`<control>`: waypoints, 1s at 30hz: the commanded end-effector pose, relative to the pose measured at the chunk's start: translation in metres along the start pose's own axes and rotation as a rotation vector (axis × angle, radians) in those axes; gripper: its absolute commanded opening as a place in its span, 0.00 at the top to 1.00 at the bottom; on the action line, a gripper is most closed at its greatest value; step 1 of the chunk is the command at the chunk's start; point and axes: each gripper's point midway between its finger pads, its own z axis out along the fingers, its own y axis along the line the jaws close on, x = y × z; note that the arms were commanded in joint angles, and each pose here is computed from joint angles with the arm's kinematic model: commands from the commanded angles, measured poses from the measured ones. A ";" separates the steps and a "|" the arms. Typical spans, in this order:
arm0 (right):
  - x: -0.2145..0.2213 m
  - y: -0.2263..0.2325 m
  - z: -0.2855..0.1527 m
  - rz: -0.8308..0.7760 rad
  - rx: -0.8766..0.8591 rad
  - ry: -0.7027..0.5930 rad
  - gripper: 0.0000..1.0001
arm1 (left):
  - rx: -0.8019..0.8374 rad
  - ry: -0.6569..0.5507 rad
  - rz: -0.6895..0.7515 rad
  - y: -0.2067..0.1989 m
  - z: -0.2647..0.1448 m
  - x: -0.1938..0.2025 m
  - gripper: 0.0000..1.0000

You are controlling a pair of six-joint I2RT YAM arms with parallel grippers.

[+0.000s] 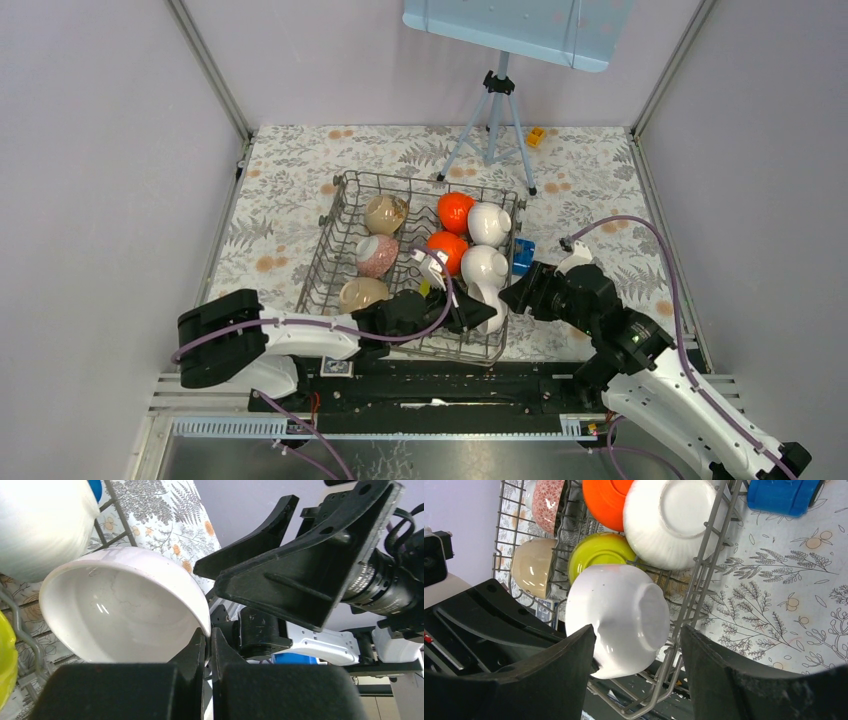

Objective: Unload the bowls from the dish rack
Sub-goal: Pick up the bowl from the dish rack, then place the bowl at the center of the board.

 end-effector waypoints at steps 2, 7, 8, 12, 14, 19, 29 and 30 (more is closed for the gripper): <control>-0.019 0.016 -0.012 -0.023 -0.034 -0.053 0.29 | 0.144 -0.071 0.007 -0.043 -0.010 -0.024 1.00; -0.029 0.029 -0.023 -0.045 -0.072 -0.068 0.26 | 0.151 -0.080 0.015 -0.048 -0.014 -0.029 1.00; -0.033 0.032 -0.026 -0.054 -0.079 -0.078 0.25 | 0.153 -0.082 0.018 -0.050 -0.016 -0.030 1.00; -0.055 0.040 -0.044 -0.119 -0.067 -0.140 0.19 | 0.148 -0.099 0.048 -0.056 -0.024 -0.039 1.00; -0.074 0.047 -0.060 -0.169 -0.058 -0.195 0.18 | 0.153 -0.122 0.080 -0.066 -0.032 -0.051 1.00; -0.113 0.064 -0.094 -0.257 -0.064 -0.322 0.18 | 0.082 -0.130 0.287 -0.081 -0.054 -0.076 1.00; -0.112 0.108 -0.090 -0.344 -0.121 -0.108 0.20 | -0.026 0.046 0.766 -0.109 -0.104 -0.106 1.00; -0.112 0.111 -0.089 -0.349 -0.129 -0.092 0.21 | -0.041 0.083 0.810 -0.107 -0.106 -0.105 1.00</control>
